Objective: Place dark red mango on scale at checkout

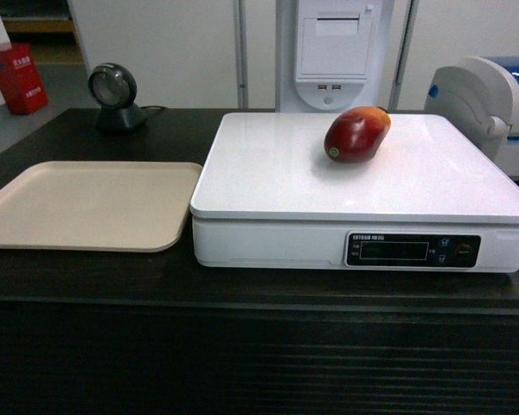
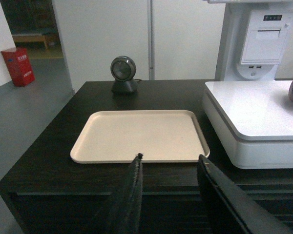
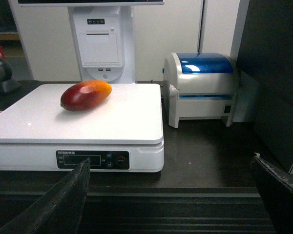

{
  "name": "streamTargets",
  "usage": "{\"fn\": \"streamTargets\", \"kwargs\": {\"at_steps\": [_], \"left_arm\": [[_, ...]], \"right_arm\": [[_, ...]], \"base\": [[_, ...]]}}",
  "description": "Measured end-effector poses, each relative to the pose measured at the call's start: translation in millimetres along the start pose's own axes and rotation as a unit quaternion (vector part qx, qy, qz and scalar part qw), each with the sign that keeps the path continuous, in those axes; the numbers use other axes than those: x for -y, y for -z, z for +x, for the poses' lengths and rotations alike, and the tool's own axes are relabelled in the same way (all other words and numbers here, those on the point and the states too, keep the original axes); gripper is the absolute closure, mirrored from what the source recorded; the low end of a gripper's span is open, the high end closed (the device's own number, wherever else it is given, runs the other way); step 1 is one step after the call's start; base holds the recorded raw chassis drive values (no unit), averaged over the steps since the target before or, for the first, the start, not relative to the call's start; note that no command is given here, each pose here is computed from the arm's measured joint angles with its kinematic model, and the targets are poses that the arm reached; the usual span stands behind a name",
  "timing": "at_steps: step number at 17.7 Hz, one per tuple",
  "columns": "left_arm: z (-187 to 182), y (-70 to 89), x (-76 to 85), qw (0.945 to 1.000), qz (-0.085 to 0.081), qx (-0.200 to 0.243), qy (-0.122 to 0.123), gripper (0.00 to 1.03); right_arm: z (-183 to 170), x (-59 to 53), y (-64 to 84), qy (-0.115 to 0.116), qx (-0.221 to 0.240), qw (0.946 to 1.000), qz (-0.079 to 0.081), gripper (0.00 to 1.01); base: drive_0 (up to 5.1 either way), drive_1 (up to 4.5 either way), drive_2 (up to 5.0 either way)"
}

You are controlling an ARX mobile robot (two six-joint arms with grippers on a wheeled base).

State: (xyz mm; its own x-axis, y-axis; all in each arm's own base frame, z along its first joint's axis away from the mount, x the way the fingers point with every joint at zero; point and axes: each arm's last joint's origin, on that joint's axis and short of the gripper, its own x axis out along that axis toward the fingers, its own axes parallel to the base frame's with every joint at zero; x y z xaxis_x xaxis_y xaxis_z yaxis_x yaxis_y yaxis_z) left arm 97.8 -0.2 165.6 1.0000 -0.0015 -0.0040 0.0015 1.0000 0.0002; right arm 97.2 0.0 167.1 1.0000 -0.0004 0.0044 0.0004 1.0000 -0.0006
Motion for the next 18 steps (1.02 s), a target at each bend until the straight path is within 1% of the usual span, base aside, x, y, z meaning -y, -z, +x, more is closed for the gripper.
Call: {"fn": "streamTargets", "kwargs": {"at_steps": [3,4,7,8,9,18], "left_arm": [[0.0,0.0,0.0,1.0000,0.000,0.000,0.000,0.33],[0.0,0.0,0.0,1.0000,0.000,0.000,0.000,0.27],[0.0,0.0,0.0,1.0000,0.000,0.000,0.000,0.05],[0.0,0.0,0.0,1.0000,0.000,0.000,0.000,0.03],[0.0,0.0,0.0,1.0000,0.000,0.000,0.000,0.05],[0.0,0.0,0.0,1.0000,0.000,0.000,0.000,0.05]], "right_arm": [[0.0,0.0,0.0,0.000,0.000,1.0000,0.000,0.03],[0.0,0.0,0.0,0.000,0.000,1.0000,0.000,0.03],[0.0,0.0,0.0,0.000,0.000,1.0000,0.000,0.03],[0.0,0.0,0.0,0.000,0.000,1.0000,0.000,0.03],[0.0,0.0,0.0,0.000,0.000,1.0000,0.000,0.03],[0.0,0.0,0.0,0.000,0.000,1.0000,0.000,0.03]], "base": [[0.0,0.00,0.0],[0.0,0.00,0.0],[0.0,0.00,0.0],[0.0,0.00,0.0],[0.0,0.00,0.0],[0.0,0.00,0.0]]}}
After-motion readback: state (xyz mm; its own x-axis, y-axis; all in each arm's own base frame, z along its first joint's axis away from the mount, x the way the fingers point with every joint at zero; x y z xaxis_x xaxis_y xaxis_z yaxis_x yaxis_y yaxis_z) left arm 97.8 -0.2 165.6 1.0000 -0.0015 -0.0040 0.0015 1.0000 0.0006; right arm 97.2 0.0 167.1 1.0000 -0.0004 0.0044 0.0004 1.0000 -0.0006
